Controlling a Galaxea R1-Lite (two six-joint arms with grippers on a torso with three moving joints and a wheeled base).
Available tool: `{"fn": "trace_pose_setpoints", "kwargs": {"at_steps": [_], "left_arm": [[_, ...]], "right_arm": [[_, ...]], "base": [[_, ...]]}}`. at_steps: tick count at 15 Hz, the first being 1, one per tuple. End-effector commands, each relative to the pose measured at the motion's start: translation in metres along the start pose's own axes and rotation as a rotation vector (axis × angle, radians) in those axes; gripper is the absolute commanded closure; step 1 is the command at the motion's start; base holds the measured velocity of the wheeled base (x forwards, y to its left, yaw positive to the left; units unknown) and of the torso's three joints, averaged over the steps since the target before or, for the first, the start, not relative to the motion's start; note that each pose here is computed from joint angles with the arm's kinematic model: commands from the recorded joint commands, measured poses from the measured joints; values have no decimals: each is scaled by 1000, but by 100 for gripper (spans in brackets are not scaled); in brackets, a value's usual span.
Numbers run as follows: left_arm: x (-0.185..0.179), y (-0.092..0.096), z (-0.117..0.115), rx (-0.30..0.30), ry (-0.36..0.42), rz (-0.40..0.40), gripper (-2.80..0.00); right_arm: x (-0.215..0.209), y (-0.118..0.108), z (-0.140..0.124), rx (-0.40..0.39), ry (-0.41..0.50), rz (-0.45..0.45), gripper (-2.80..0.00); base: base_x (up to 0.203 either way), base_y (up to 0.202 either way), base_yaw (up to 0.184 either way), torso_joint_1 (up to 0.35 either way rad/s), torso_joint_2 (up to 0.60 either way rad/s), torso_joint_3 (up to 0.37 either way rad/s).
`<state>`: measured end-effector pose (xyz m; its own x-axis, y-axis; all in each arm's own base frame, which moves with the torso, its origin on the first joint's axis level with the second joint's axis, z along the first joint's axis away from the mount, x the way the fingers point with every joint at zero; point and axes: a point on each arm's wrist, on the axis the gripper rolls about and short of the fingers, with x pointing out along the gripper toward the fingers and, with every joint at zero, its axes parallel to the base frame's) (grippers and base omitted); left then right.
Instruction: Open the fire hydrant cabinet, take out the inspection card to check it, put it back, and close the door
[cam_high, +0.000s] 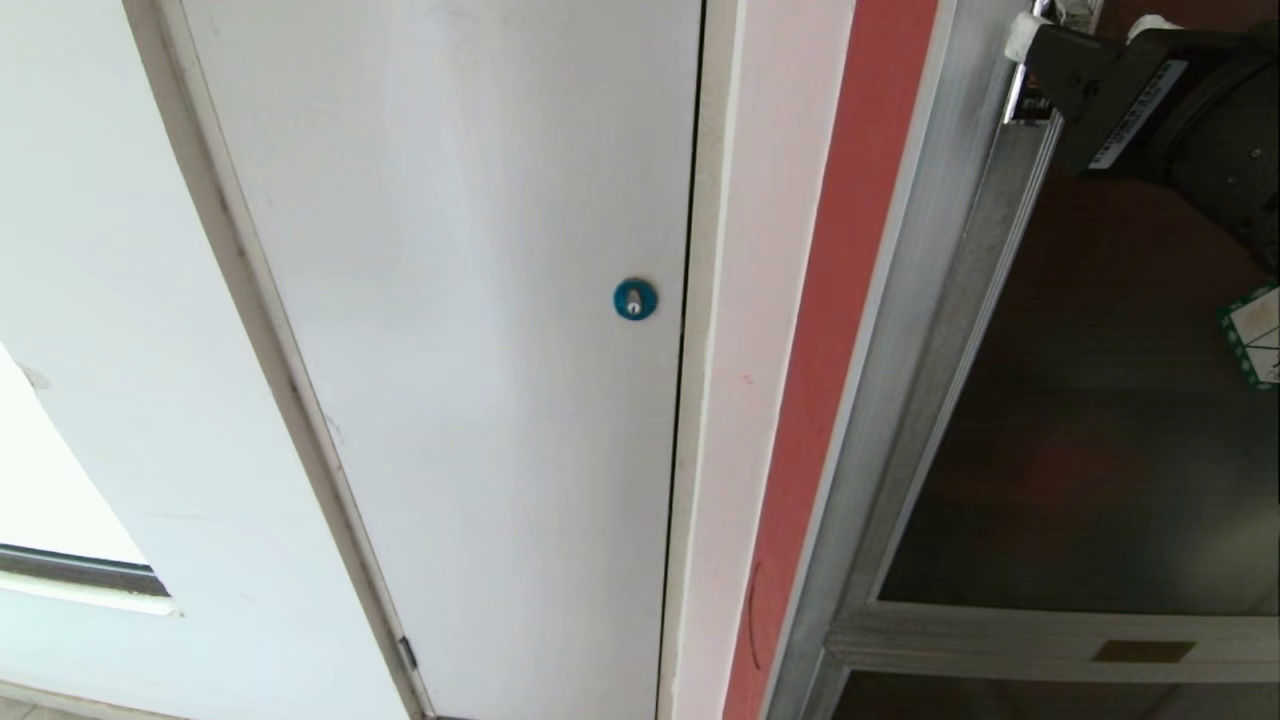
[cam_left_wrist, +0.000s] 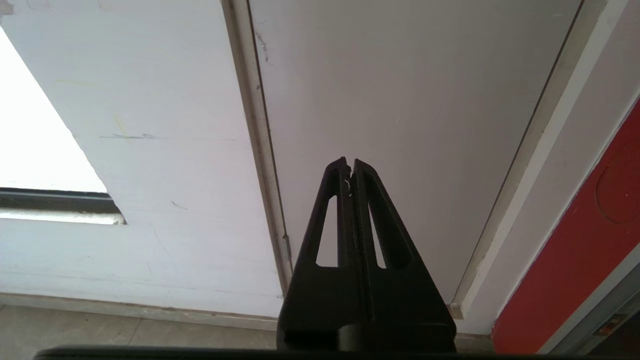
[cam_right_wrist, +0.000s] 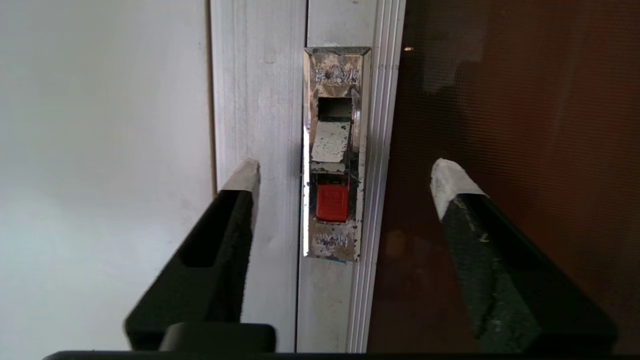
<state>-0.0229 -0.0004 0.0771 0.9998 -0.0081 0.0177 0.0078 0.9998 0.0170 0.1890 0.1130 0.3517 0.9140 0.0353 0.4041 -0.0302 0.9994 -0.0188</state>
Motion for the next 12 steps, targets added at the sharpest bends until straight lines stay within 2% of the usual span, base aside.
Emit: {"fn": "trace_pose_setpoints", "kwargs": {"at_steps": [1,7,12], "left_arm": [[1,0,-2,0,8,0,0],[0,0,-2,0,5,0,0],[0,0,-2,0,5,0,0]], "right_arm": [[6,1,-4,-9,5,-16,-280],[22,5,-3,-9,-9,-35,-280],[18,4,-9,-19,15,-46,-280]], "base": [[0,0,0,0,0,0],[0,0,0,0,0,0],[0,0,0,0,0,0]]}}
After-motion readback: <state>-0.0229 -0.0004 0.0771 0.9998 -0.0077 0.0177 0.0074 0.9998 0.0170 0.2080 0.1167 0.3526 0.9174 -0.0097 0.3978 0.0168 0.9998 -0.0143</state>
